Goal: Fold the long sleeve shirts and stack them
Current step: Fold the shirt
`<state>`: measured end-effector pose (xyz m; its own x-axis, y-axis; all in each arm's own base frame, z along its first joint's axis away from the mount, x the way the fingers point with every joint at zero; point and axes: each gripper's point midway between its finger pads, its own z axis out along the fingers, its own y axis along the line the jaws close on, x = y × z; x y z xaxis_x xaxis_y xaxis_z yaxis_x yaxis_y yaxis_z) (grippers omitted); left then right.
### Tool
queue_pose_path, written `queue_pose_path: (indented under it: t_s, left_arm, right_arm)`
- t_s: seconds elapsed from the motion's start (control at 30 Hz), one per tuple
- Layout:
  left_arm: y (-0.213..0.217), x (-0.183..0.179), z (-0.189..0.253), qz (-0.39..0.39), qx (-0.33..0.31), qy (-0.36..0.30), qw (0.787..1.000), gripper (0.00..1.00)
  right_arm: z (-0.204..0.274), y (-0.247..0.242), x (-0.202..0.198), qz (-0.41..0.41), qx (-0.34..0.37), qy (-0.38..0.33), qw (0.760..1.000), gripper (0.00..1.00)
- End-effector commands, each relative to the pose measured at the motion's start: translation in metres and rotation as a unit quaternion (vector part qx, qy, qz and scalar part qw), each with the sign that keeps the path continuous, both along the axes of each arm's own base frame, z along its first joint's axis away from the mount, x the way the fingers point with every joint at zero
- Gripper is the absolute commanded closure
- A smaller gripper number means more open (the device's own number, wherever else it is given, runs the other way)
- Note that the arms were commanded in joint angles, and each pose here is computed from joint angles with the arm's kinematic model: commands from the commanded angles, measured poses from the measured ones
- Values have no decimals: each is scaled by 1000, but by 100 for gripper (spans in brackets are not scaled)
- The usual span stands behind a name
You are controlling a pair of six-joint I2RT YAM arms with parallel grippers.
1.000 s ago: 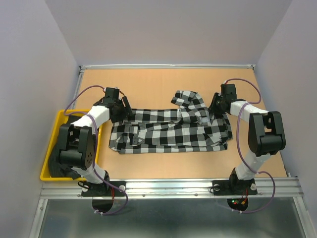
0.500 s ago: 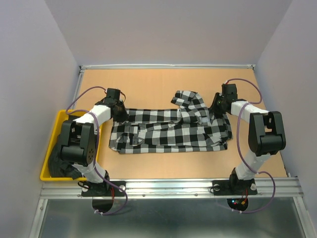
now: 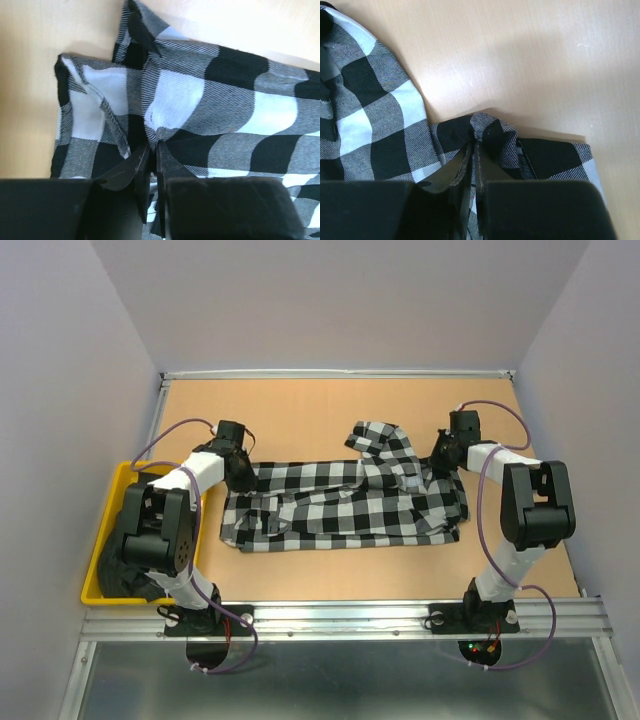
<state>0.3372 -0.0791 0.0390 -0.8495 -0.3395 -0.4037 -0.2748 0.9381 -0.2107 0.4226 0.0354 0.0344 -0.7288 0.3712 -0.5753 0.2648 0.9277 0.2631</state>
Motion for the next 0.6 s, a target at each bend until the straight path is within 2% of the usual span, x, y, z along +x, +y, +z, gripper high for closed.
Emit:
queue_pose_path:
  t_s: [0.0, 0.03, 0.17, 0.23, 0.27, 0.3, 0.33, 0.43, 0.47, 0.57]
  left_arm:
    - [16, -14, -4, 14, 40, 25, 999, 78]
    - [17, -14, -4, 17, 42, 27, 999, 77]
    - [14, -10, 8, 18, 36, 18, 999, 52]
    - [12, -7, 17, 17, 27, 7, 999, 44]
    - [10, -5, 25, 20, 22, -4, 1000, 36]
    - [10, -4, 29, 20, 20, -9, 1000, 33]
    - [11, -2, 36, 22, 20, -20, 999, 22]
    - [14, 3, 50, 30, 26, -44, 998, 5]
    - [16, 6, 59, 31, 27, -61, 997, 2]
    - [21, 10, 75, 41, 36, -94, 994, 1]
  right_arm:
    - [15, -14, 20, -17, -21, -35, 999, 89]
    - [19, -15, 21, -18, -23, -39, 999, 89]
    - [40, -13, 25, 6, -30, -65, 997, 88]
    - [53, -8, 26, 33, -30, -80, 996, 84]
    - [66, -4, 28, 52, -30, -97, 993, 77]
    - [74, -2, 30, 62, -30, -107, 992, 71]
    - [81, 6, 31, 84, -21, -117, 989, 58]
    - [107, 19, 38, 132, -38, -150, 979, 45]
    - [112, 31, 39, 153, -44, -159, 974, 38]
    - [128, 56, 46, 214, -87, -183, 956, 30]
